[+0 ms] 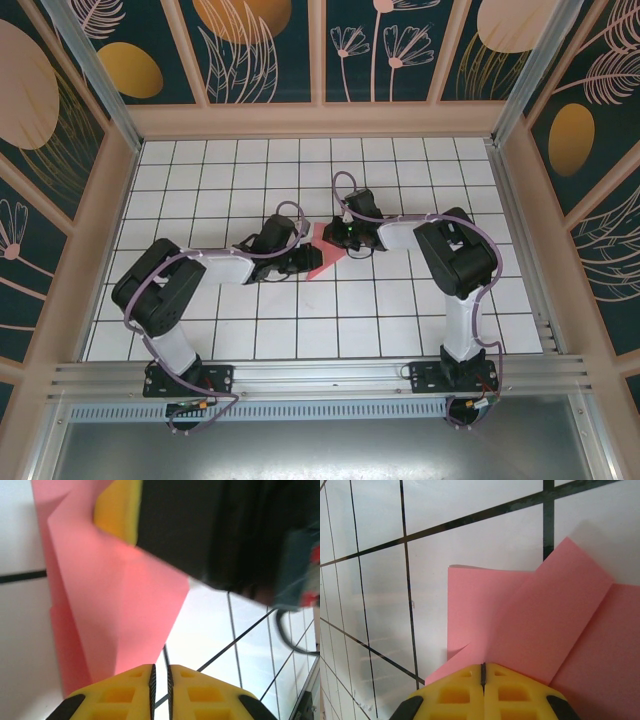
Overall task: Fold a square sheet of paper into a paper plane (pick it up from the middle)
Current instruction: Fourth fold the wing at the center of the table.
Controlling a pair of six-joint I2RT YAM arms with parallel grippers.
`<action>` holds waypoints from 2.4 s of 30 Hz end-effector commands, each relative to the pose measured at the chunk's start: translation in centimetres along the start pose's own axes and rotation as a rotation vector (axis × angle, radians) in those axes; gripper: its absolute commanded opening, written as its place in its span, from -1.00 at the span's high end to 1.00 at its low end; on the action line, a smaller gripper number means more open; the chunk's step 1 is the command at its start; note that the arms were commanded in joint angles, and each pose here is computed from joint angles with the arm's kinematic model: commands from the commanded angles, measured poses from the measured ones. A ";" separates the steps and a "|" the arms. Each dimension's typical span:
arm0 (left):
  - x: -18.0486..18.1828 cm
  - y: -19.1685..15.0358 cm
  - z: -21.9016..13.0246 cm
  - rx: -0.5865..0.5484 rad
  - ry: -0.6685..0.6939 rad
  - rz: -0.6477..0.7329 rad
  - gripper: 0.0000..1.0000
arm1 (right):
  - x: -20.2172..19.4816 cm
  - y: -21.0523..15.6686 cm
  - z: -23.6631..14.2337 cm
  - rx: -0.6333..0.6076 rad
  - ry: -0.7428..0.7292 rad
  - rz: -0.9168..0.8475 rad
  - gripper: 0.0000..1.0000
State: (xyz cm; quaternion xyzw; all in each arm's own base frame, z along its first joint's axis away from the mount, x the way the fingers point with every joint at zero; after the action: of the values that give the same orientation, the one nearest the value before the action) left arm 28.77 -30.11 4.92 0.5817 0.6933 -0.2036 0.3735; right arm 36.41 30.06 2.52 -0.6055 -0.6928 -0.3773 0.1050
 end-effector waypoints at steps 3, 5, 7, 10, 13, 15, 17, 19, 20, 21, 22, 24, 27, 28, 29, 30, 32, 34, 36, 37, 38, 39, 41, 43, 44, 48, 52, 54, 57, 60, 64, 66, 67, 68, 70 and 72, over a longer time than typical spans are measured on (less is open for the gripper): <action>1.1 -1.0 0.5 0.038 0.009 -0.028 0.65 | -4.9 -4.1 1.4 0.106 -0.154 0.076 1.00; 1.6 -1.1 0.6 0.038 0.024 -0.035 0.65 | -5.0 -4.1 1.4 0.108 -0.156 0.080 1.00; 2.1 -1.2 0.7 0.039 0.041 -0.040 0.65 | -5.0 -4.1 1.5 0.108 -0.157 0.079 1.00; 2.7 -1.3 0.7 0.034 0.059 -0.047 0.65 | -5.1 -4.2 1.5 0.113 -0.161 0.081 1.00; 3.1 -1.4 0.7 0.032 0.074 -0.049 0.65 | -5.1 -4.3 1.5 0.115 -0.164 0.081 1.00; 3.4 -1.3 0.6 0.027 0.089 -0.053 0.65 | -5.2 -4.3 1.5 0.117 -0.166 0.083 1.00; 3.6 -1.4 0.6 0.026 0.097 -0.052 0.65 | -5.2 -4.3 1.5 0.118 -0.166 0.080 1.00; 3.7 -1.5 0.6 0.027 0.099 -0.052 0.65 | -5.3 -4.4 1.5 0.120 -0.169 0.081 1.00; 3.7 -1.5 0.6 0.027 0.101 -0.055 0.65 | -5.3 -4.4 1.5 0.120 -0.169 0.083 1.00; 3.9 -1.5 0.6 0.027 0.106 -0.056 0.65 | -5.4 -4.5 1.5 0.123 -0.171 0.084 1.00; 4.1 -1.6 0.5 0.029 0.111 -0.058 0.66 | -5.3 -4.4 1.5 0.121 -0.171 0.083 1.00; 4.3 -1.8 0.5 0.030 0.116 -0.061 0.66 | -5.4 -4.5 1.5 0.123 -0.171 0.083 1.00; 4.8 -2.1 0.5 0.040 0.127 -0.071 0.65 | -5.4 -4.5 1.5 0.125 -0.174 0.084 1.00; 4.8 -2.2 0.5 0.043 0.128 -0.071 0.65 | -5.4 -4.5 1.5 0.125 -0.173 0.083 1.00; 4.8 -2.2 0.5 0.046 0.128 -0.071 0.65 | -5.4 -4.6 1.5 0.127 -0.174 0.085 1.00; 4.7 -2.3 0.5 0.049 0.125 -0.069 0.65 | -5.4 -4.6 1.5 0.127 -0.176 0.083 1.00; 4.0 -2.0 0.3 0.041 0.109 -0.062 0.65 | -5.4 -4.5 1.5 0.128 -0.176 0.083 1.00; 2.9 -1.6 -0.2 0.027 0.080 -0.051 0.66 | -5.4 -4.5 1.5 0.128 -0.179 0.083 1.00; 1.7 -1.2 -1.0 0.007 0.048 -0.039 0.65 | -5.4 -4.5 1.5 0.129 -0.179 0.082 1.00; 1.1 -1.1 -1.3 0.002 0.034 -0.031 0.65 | -5.5 -4.5 1.5 0.130 -0.180 0.083 1.00; 0.9 -1.1 -1.5 0.000 0.026 -0.031 0.65 | -5.4 -4.5 1.5 0.131 -0.178 0.082 1.00; 0.8 -1.2 -1.6 0.004 0.020 -0.031 0.65 | -5.4 -4.5 1.5 0.129 -0.178 0.082 1.00; 1.1 -1.8 -1.6 0.023 0.013 -0.039 0.65 | -5.4 -4.5 1.5 0.131 -0.179 0.083 1.00; 1.9 -2.2 -1.3 0.036 0.028 -0.049 0.65 | -5.4 -4.5 1.5 0.133 -0.178 0.082 1.00; 2.3 -2.4 -1.2 0.042 0.039 -0.054 0.65 | -5.4 -4.5 1.5 0.133 -0.178 0.084 1.00; 3.4 -2.8 -0.8 0.055 0.063 -0.066 0.65 | -5.4 -4.7 1.5 0.136 -0.179 0.083 1.00; 4.2 -3.0 -0.8 0.051 0.097 -0.070 0.65 | -5.5 -4.7 1.5 0.139 -0.182 0.084 1.00; 4.6 -3.0 -0.9 0.045 0.111 -0.070 0.65 | -5.5 -4.7 1.5 0.139 -0.182 0.084 1.00; 5.7 -3.4 -0.4 0.060 0.144 -0.083 0.65 | -5.6 -4.8 1.6 0.143 -0.184 0.084 1.00; 6.2 -3.4 -0.5 0.055 0.163 -0.082 0.65 | -5.7 -4.9 1.6 0.147 -0.186 0.086 1.00; 6.7 -3.4 -0.6 0.047 0.189 -0.083 0.65 | -5.8 -5.1 1.6 0.151 -0.189 0.088 1.00; 6.8 -3.4 -0.7 0.045 0.193 -0.083 0.66 | -5.8 -5.1 1.7 0.151 -0.190 0.089 1.00; 6.8 -3.4 -0.8 0.044 0.194 -0.083 0.66 | -5.9 -5.1 1.6 0.153 -0.191 0.090 1.00; 6.7 -3.4 -0.8 0.045 0.193 -0.084 0.66 | -5.9 -5.2 1.6 0.153 -0.190 0.088 1.00; 6.3 -3.4 -0.9 0.051 0.177 -0.080 0.67 | -5.9 -5.1 1.7 0.153 -0.191 0.089 1.00; 4.7 -3.1 -1.4 0.043 0.126 -0.064 0.68 | -5.9 -5.2 1.6 0.154 -0.192 0.090 1.00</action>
State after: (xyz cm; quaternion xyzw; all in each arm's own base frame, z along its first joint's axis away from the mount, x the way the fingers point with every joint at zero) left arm 26.24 -27.87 2.38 0.5771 0.7174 -0.1997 0.3352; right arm 36.42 30.04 2.38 -0.6097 -0.6911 -0.3733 0.1064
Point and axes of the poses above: each hand's point on the last joint's axis, 136 mm out from that joint toward the fingers, its own z axis out along the fingers, its own x axis along the line the jaws close on, y = z × x, the point moved 1 cm from there along -z, back along the fingers, and after that the axes turned 13 degrees about -z, right-handed, at the moved point
